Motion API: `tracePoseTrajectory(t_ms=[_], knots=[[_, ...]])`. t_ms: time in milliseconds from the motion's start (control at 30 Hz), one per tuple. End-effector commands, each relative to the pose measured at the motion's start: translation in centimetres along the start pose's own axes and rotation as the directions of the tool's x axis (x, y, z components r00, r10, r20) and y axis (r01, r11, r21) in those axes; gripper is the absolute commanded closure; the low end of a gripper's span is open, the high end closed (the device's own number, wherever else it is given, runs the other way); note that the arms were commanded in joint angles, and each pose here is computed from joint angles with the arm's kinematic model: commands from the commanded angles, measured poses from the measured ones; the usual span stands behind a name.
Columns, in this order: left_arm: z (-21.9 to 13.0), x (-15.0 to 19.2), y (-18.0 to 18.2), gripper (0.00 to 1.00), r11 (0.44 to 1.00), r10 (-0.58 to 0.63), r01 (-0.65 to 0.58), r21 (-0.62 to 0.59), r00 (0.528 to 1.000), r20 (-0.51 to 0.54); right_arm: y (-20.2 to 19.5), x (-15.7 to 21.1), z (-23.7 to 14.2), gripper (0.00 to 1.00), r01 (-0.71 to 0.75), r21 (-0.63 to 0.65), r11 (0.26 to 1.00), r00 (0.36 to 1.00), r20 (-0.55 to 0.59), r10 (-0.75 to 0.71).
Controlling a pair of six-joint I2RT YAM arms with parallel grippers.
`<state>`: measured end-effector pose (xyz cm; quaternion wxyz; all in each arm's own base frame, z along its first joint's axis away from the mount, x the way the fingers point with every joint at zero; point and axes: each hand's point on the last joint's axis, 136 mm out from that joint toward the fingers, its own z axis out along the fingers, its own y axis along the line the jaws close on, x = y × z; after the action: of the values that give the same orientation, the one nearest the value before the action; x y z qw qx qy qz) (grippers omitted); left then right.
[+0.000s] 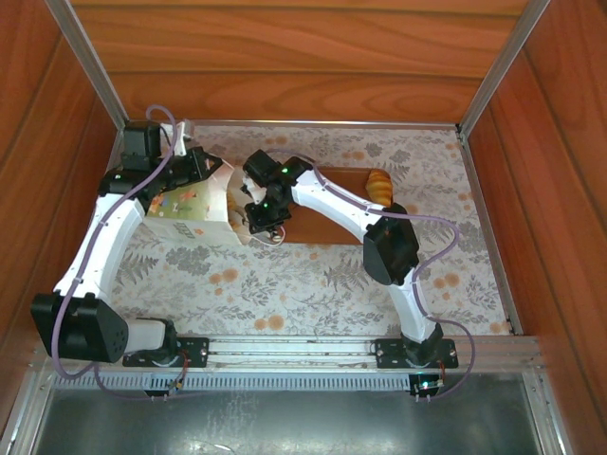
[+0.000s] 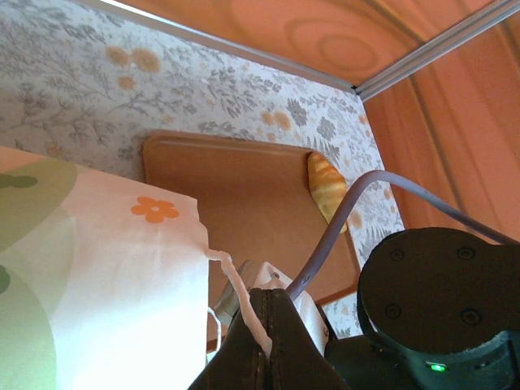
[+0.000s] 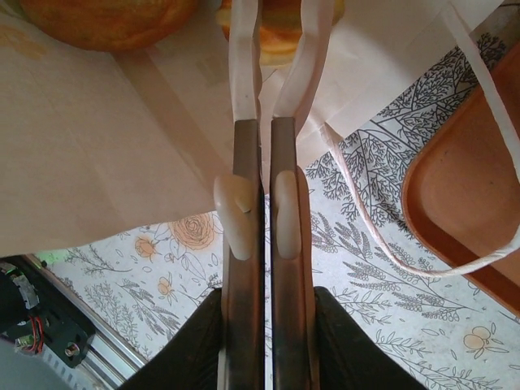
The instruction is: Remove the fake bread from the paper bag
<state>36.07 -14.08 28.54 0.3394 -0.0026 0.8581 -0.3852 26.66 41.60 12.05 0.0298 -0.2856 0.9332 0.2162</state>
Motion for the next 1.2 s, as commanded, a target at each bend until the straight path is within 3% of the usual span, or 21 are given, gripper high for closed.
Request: tracePoseTrajectory(t_ms=[0, 300, 700, 1167], knots=[[0.6, 1.1, 0.1, 1.0, 1.0, -0.008, 0.01, 0.026, 0.998, -0.058, 0.2, 0.1, -0.8, 0.77, 0.012, 0.011, 1.0, 1.0, 0.019, -0.012], [1.5, 1.5, -0.2, 1.0, 0.996, -0.036, 0.045, 0.074, 0.992, -0.121, 0.0, 0.2, -0.7, 0.77, 0.01, 0.013, 1.0, 1.0, 0.016, -0.01], [0.1, -0.7, -0.4, 1.0, 1.0, 0.009, -0.009, -0.002, 1.0, -0.021, 0.4, 1.1, -3.7, 0.77, 0.032, 0.01, 0.999, 0.997, 0.066, -0.033], [0.1, -1.0, 1.0, 1.0, 0.997, -0.002, 0.003, -0.075, 1.0, 0.007, -0.3, 2.8, -6.3, 0.77, 0.027, 0.063, 0.998, 0.997, 0.073, -0.032]])
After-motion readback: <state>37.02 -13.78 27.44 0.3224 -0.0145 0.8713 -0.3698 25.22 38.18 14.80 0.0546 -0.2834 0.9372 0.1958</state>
